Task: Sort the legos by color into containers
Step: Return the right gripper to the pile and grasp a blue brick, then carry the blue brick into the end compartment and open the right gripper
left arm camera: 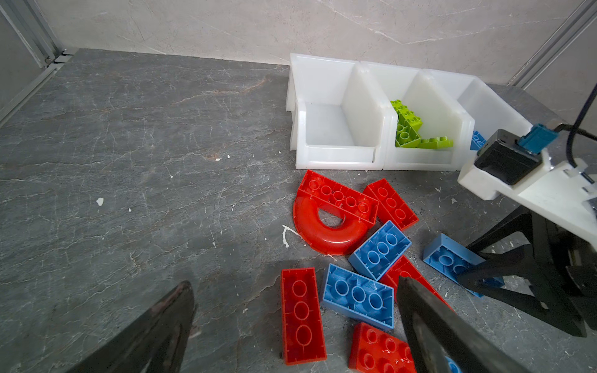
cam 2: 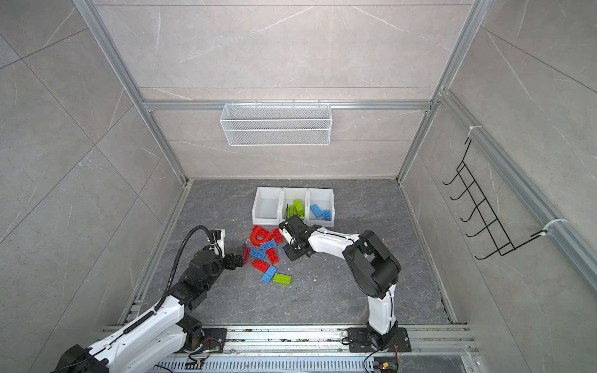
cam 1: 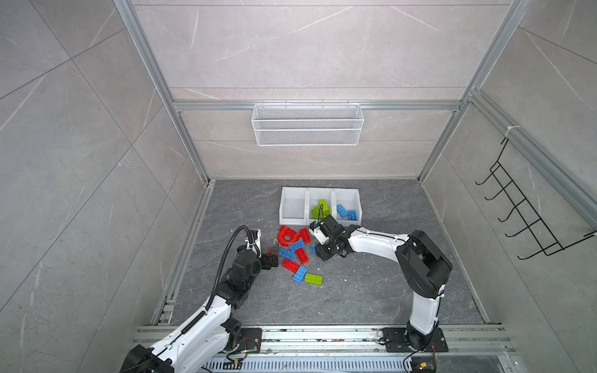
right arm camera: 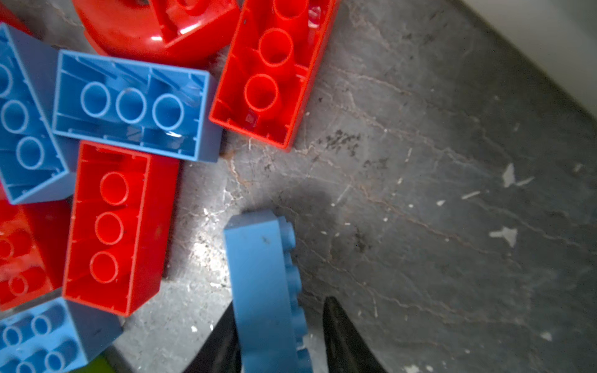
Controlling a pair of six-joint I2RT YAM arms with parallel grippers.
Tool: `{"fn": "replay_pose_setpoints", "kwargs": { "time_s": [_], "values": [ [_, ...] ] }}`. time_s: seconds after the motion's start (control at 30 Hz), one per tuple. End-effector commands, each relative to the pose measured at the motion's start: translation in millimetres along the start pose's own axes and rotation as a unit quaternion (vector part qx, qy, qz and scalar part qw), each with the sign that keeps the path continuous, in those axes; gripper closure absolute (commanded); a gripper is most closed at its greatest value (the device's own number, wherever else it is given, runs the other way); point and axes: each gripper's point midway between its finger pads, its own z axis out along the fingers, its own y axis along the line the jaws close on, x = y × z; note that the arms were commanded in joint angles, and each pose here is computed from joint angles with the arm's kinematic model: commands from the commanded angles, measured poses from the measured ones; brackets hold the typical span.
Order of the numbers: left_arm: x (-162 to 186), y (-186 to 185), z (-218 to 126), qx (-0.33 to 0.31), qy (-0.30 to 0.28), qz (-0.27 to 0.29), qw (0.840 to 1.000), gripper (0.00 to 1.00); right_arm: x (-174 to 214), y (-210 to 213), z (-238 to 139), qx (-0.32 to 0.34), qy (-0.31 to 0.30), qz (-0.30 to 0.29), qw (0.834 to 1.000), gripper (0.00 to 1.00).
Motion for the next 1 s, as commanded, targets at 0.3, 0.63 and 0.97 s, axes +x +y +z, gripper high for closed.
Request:
{"fn": "replay_pose_setpoints", "kwargs": {
  "time_s": [0.3,0.63,0.97],
  "values": [
    [-19,3,0,-0.013,-0.028,0.007,0.999,0.00,-16,0,-21,-0.010,-0.039,0.023,0.999,0.84],
    [-18,0,1,-0.006,-0.026,0.006,1.000,0.00,-46,-53,-82,-0.074,-0.126,0.132,0.980,0.90],
    [-19,-1,4,-0.005,-0.020,-0.001,1.000,0.00,-60,-152,-100,-0.020,-0.157,0.237,0.959,0.91]
  ]
}}
